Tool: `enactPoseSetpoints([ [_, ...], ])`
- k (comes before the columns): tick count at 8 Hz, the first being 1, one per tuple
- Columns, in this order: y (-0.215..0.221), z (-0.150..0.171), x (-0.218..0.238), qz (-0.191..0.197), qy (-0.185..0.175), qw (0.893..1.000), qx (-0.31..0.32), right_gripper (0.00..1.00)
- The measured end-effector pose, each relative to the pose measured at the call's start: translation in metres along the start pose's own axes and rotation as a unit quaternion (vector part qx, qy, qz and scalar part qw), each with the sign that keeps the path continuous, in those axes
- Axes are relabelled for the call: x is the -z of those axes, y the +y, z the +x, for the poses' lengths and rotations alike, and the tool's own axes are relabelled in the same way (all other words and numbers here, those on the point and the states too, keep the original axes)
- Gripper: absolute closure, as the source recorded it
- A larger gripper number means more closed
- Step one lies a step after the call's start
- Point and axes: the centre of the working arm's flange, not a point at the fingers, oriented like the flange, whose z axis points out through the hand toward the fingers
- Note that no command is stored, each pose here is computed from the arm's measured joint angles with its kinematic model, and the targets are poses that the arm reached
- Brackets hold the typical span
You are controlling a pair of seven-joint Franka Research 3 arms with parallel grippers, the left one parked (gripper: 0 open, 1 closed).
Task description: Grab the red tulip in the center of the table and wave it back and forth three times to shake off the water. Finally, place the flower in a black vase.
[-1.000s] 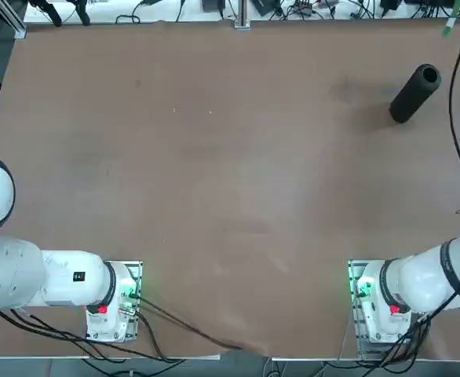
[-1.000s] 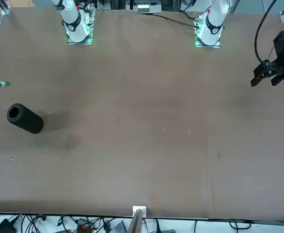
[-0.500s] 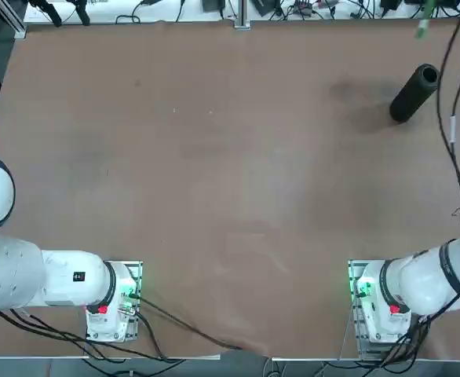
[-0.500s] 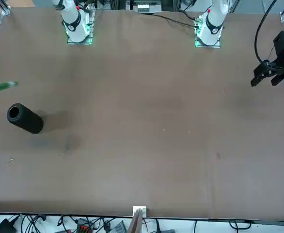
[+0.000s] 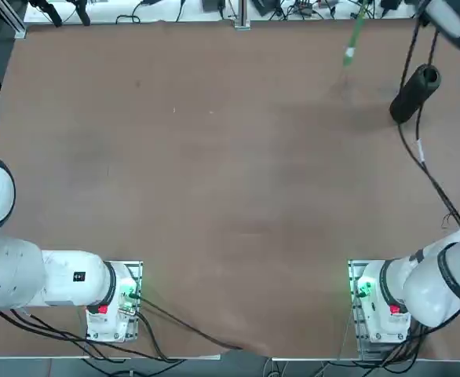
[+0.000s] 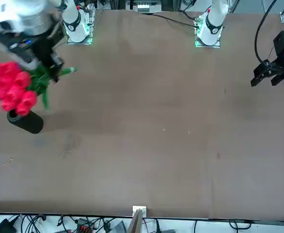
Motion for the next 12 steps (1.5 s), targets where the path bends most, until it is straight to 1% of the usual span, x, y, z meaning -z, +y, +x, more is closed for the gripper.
enactPoseSetpoints([
  [1,-0.005,-0.01,0.002,-0.003,0.0,1.0,-0.011,0.89],
  [2,0.002,-0.002,-0.002,-0.014,-0.002,1.0,-0.021,0.89],
  [3,0.022,0.021,-0.009,-0.026,-0.004,0.999,-0.033,0.89],
  [5,0.093,0.09,-0.025,-0.046,-0.011,0.998,-0.04,0.89],
  [7,0.194,0.166,-0.047,-0.052,-0.007,0.999,-0.012,0.89],
  [8,0.24,0.194,-0.056,-0.049,-0.001,0.999,0.008,0.89],
  [9,0.269,0.209,-0.061,-0.046,0.003,0.999,0.016,0.89],
  [10,0.278,0.214,-0.066,-0.045,0.007,0.999,0.017,0.89],
  [11,0.276,0.217,-0.08,-0.05,0.003,0.999,0.017,0.89],
  [12,0.27,0.222,-0.112,-0.064,-0.011,0.998,0.019,0.89],
])
